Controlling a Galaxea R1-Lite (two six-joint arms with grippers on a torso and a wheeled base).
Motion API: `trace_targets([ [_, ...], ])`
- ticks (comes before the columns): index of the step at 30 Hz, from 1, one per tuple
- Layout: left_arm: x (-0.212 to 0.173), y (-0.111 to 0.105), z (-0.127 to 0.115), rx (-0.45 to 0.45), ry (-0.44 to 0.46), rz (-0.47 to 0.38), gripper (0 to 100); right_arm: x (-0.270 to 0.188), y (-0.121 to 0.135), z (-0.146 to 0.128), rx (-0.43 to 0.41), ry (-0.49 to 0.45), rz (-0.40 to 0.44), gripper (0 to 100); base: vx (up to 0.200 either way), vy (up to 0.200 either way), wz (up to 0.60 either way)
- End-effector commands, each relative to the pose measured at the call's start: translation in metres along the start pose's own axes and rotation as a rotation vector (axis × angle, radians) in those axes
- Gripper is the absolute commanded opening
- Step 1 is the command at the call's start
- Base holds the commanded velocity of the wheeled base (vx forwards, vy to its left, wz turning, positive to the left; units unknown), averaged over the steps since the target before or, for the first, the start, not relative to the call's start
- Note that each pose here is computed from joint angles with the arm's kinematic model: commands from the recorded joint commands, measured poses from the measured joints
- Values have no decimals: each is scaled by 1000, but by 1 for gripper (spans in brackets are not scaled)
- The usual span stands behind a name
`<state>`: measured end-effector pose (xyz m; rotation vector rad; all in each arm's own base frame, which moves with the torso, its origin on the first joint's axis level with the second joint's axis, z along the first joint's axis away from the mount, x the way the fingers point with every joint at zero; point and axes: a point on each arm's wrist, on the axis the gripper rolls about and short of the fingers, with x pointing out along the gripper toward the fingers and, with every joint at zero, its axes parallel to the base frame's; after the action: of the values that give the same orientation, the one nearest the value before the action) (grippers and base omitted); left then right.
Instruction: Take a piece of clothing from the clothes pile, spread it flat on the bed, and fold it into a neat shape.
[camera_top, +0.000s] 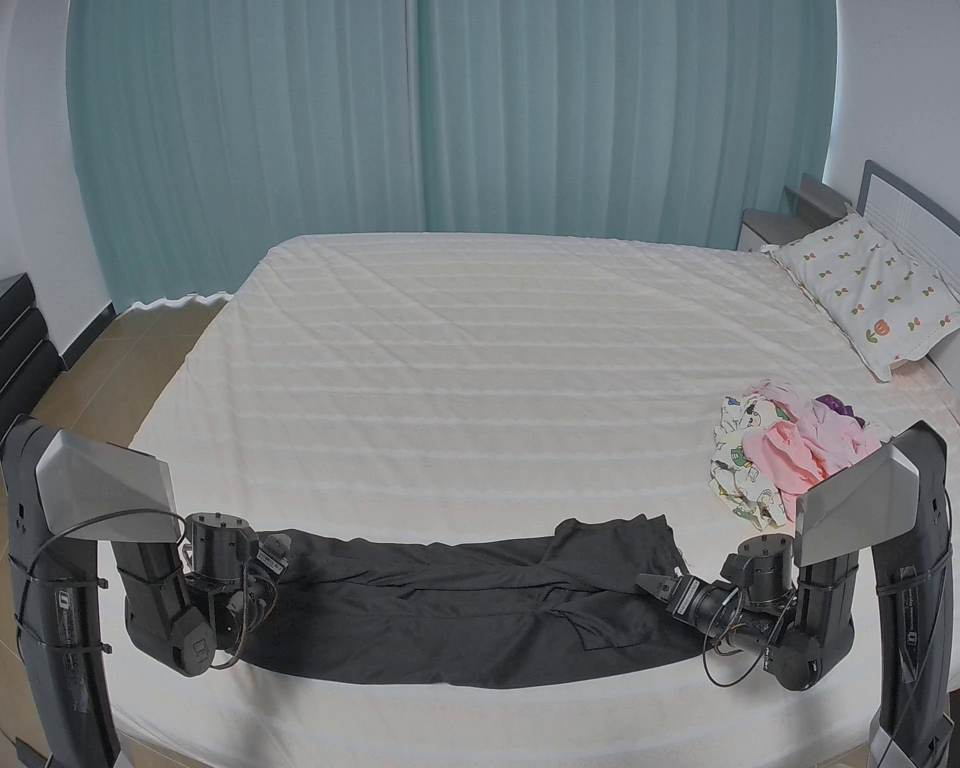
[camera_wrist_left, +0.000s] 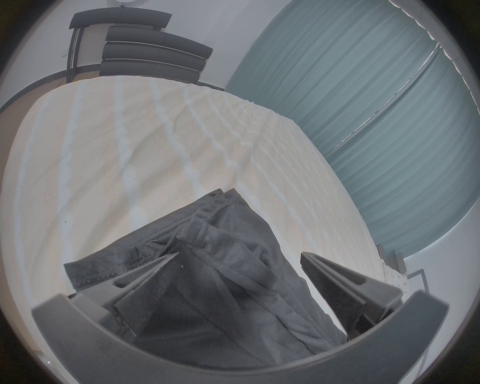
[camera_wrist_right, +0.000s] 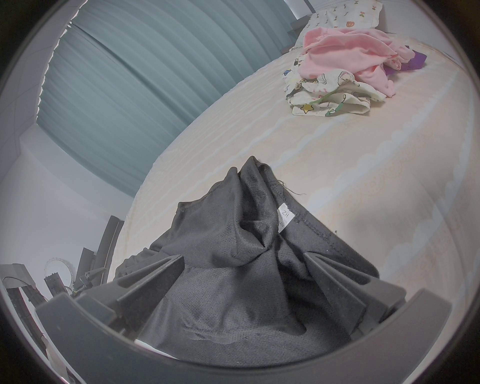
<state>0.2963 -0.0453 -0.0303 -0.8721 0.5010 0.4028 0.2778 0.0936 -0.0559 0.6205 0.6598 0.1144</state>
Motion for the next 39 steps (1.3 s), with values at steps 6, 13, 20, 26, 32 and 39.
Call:
trace_targets([
  [6,19,2,4,-16,-27,8,100,1,0,0,0,-6,7,100,0,0,0],
  [13,21,7,8,-20,-39,28,0,0,0,0,-2,-7,6,100,0,0,0],
  [20,18,8,11,-10,-44,32,0,0,1,2,-1,-14,10,100,0,0,0],
  [26,16,-2,21,-45,-125,-6,0,-1,1,15,14,-64,14,100,0,0,0],
  [32,10,-3,26,-72,-196,-79,0,1,-3,24,20,-111,-12,100,0,0,0],
  [39,9,-2,24,-72,-195,-81,0,-3,2,32,26,-141,9,100,0,0,0],
])
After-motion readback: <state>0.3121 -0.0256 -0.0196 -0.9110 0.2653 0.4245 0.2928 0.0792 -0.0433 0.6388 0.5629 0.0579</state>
